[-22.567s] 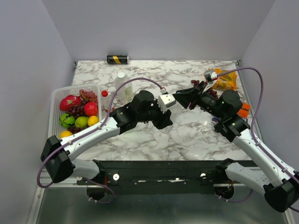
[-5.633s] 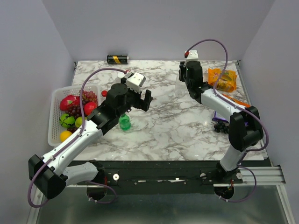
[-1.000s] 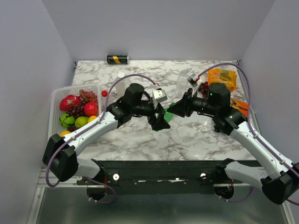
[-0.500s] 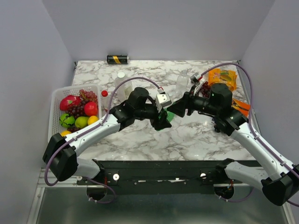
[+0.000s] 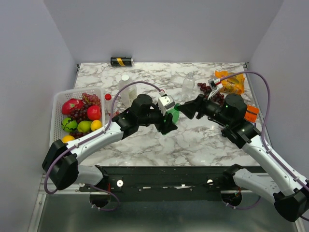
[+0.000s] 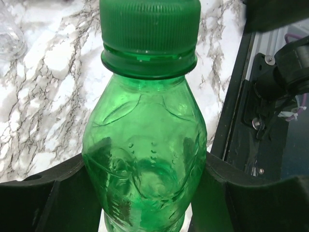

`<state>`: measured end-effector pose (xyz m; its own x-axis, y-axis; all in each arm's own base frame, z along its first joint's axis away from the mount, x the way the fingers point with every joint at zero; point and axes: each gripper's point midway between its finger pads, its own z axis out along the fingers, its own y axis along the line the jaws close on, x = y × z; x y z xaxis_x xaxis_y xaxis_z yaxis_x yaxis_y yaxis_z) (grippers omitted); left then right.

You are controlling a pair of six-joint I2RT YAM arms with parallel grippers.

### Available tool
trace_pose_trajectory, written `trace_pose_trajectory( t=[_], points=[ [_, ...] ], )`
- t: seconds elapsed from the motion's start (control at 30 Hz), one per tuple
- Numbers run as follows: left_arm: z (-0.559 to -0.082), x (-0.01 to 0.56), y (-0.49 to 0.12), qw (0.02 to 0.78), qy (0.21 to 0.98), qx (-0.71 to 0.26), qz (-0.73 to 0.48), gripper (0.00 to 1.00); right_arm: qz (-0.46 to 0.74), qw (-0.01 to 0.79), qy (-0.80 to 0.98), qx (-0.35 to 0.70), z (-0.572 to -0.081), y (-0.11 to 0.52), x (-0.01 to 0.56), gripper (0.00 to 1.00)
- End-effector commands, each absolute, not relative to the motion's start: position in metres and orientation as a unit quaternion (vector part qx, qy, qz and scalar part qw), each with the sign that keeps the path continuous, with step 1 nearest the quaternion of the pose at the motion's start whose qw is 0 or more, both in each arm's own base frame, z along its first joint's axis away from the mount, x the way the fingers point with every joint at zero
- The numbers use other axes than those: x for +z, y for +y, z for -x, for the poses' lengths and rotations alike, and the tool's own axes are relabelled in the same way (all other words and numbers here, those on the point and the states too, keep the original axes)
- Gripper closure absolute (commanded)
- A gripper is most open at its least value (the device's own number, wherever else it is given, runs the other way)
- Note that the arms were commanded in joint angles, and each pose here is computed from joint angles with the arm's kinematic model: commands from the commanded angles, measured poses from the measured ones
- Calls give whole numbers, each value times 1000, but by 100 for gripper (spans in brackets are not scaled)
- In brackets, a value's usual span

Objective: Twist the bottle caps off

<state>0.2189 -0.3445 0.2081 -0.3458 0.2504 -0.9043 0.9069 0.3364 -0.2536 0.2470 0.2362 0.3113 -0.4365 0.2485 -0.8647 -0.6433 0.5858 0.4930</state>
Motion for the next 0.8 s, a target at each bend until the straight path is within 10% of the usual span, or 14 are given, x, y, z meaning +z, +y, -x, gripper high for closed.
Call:
trace_pose_trajectory(
  t=[0.0,0.27,0.5,0.77],
  points=[
    [-223,231,-347,439,694,-412,-394,72,130,499,728,452,-251,245,306,33],
    [-223,231,-347,438,694,-411,-398,72,140,496,710,479,-253,256,309,40],
    [-219,237,-346,441,684,-413,-408,72,160,476,702,505,-247,266,304,75],
    [-185,268,-346,408,596,-492,-486,72,248,493,649,524,-224,271,315,89]
  ],
)
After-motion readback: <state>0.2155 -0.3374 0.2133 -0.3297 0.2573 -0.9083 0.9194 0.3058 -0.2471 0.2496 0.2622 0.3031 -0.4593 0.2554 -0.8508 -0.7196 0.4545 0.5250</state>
